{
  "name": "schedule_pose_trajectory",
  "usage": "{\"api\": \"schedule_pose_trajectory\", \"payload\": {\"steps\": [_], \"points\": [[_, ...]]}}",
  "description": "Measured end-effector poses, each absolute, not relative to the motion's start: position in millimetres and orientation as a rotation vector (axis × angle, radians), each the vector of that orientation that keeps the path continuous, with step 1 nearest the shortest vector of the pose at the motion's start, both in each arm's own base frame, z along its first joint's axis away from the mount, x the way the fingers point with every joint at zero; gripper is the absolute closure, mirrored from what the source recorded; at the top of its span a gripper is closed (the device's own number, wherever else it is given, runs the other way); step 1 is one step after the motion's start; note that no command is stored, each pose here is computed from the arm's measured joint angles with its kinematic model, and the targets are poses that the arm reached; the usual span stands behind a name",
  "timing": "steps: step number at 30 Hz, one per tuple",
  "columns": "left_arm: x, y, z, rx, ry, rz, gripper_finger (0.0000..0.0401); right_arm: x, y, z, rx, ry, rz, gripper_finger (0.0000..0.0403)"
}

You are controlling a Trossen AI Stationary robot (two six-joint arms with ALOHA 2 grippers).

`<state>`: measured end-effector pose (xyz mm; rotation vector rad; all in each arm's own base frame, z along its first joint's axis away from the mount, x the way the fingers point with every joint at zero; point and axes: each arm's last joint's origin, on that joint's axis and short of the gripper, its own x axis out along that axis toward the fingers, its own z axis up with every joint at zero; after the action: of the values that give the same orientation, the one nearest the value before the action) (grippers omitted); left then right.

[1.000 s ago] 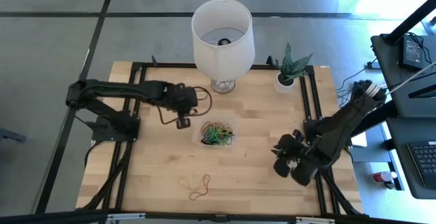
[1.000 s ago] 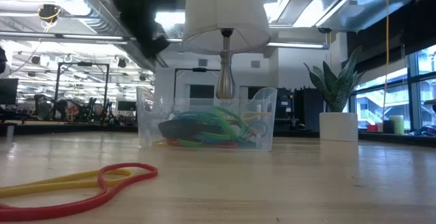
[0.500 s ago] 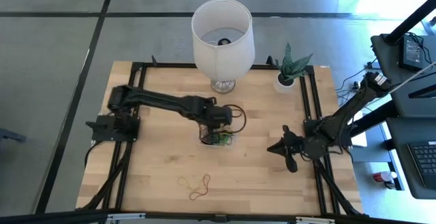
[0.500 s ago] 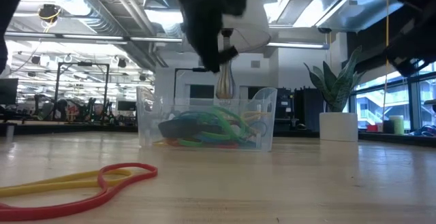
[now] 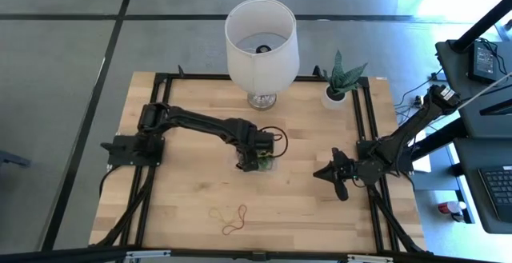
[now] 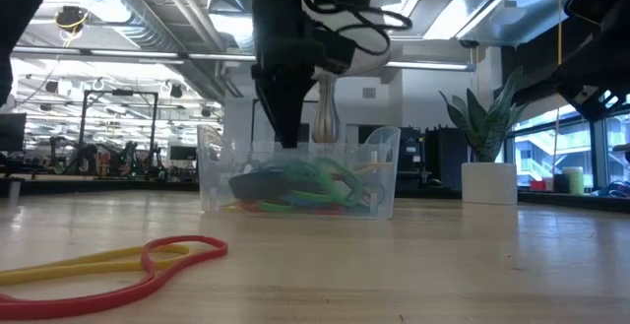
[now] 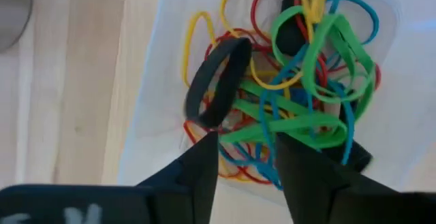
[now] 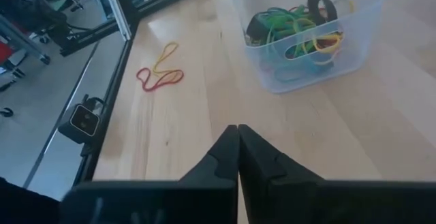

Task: Pick and place rubber bands into bin
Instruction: Put the yellow rubber band into the container

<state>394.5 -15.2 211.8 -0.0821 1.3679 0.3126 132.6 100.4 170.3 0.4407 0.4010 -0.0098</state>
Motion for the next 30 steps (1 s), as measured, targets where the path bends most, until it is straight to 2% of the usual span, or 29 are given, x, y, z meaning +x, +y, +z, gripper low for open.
{"api": "schedule_pose_trajectory", "payload": {"steps": [10,17,22,26,30], "points": [[370.9,-27.1,259.0,-0.271,1.290,0.332,0.0245,132.4,100.3,169.9,0.410,0.404,-0.006,0.0382],[338.0,-72.4,288.7,-0.159,1.228,0.418,0.0257,132.4,100.3,169.9,0.410,0.404,-0.006,0.0393],[314.4,-120.8,279.0,-0.048,1.194,0.393,0.0264,132.4,100.3,169.9,0.409,0.404,-0.006,0.0399],[295.3,-153.8,257.0,-0.062,1.191,0.392,0.0267,132.4,100.3,169.9,0.403,0.404,-0.005,0.0392],[282.2,-184.7,229.7,-0.094,1.120,0.307,0.0269,132.4,100.3,169.9,0.379,0.403,-0.001,0.0388]]}}
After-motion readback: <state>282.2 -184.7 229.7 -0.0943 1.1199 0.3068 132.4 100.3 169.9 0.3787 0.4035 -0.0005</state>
